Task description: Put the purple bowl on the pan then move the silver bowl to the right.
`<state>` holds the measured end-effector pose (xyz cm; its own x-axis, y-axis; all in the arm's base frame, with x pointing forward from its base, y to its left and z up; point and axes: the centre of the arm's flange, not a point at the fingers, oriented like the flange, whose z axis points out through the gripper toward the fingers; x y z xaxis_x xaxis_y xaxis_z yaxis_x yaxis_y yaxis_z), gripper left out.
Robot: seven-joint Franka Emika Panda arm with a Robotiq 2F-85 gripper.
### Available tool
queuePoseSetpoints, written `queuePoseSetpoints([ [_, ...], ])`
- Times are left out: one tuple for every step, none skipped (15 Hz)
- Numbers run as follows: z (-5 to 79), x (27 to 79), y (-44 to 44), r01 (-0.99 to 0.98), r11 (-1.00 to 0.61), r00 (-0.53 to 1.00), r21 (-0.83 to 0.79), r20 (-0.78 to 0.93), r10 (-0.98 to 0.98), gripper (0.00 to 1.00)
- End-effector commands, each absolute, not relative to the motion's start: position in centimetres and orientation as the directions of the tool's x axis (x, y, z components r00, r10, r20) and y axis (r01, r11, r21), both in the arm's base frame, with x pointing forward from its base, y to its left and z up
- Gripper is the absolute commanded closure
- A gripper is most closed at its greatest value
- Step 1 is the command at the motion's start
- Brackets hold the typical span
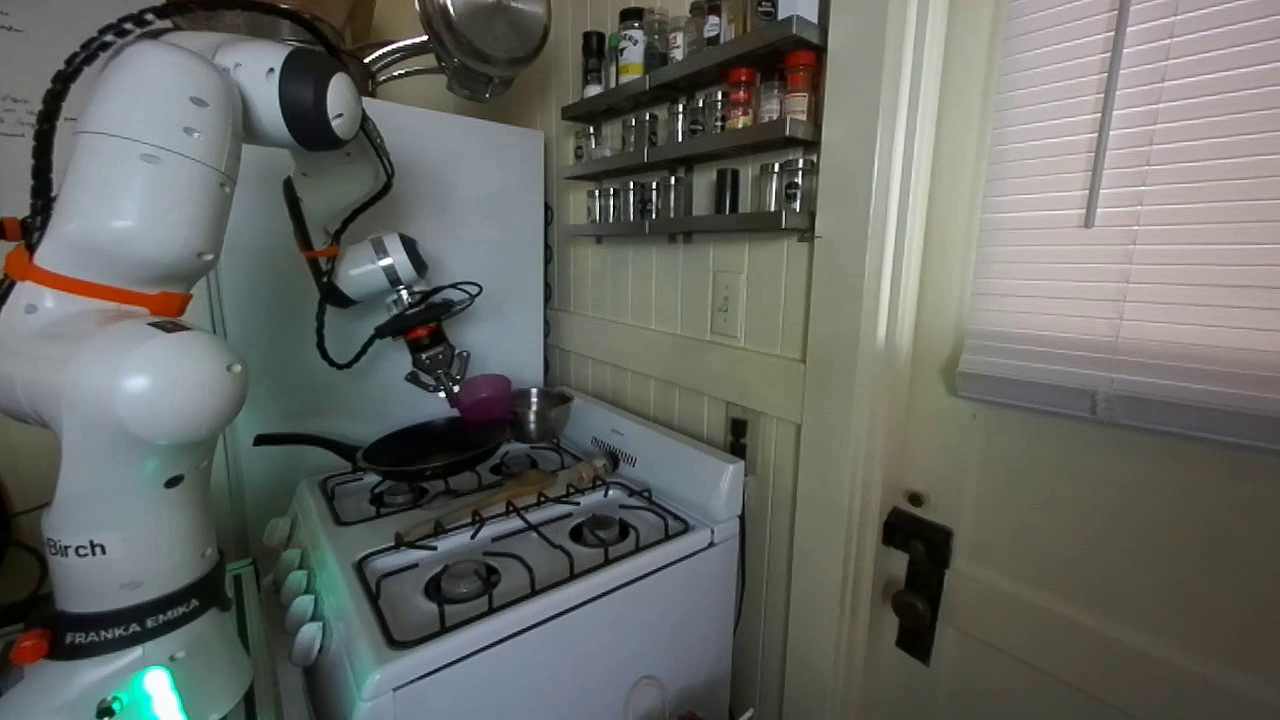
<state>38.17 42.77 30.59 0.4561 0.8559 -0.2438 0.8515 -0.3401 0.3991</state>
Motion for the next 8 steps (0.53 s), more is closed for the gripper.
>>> queuePoseSetpoints([
  [31.0,35.3,39.9,0.772,-0.471,0.55,0.426,-0.077,0.831,0.99],
  [31.4,34.8,39.7,0.755,-0.503,0.572,0.42,-0.048,0.819,0.99],
  [31.6,34.5,39.3,0.744,-0.53,0.589,0.407,-0.024,0.808,0.99],
  [31.7,34.3,38.9,0.736,-0.544,0.595,0.403,-0.004,0.804,0.99],
  [32.2,34.3,38.2,0.741,-0.551,0.594,0.384,0.011,0.805,0.99],
  [32.5,34.3,37.8,0.751,-0.554,0.592,0.359,0.006,0.806,0.99],
  [33.2,34.5,37.3,0.771,-0.554,0.592,0.315,-0.031,0.806,0.99],
  [33.6,35.1,36.9,0.788,-0.553,0.588,0.271,-0.066,0.806,0.99],
])
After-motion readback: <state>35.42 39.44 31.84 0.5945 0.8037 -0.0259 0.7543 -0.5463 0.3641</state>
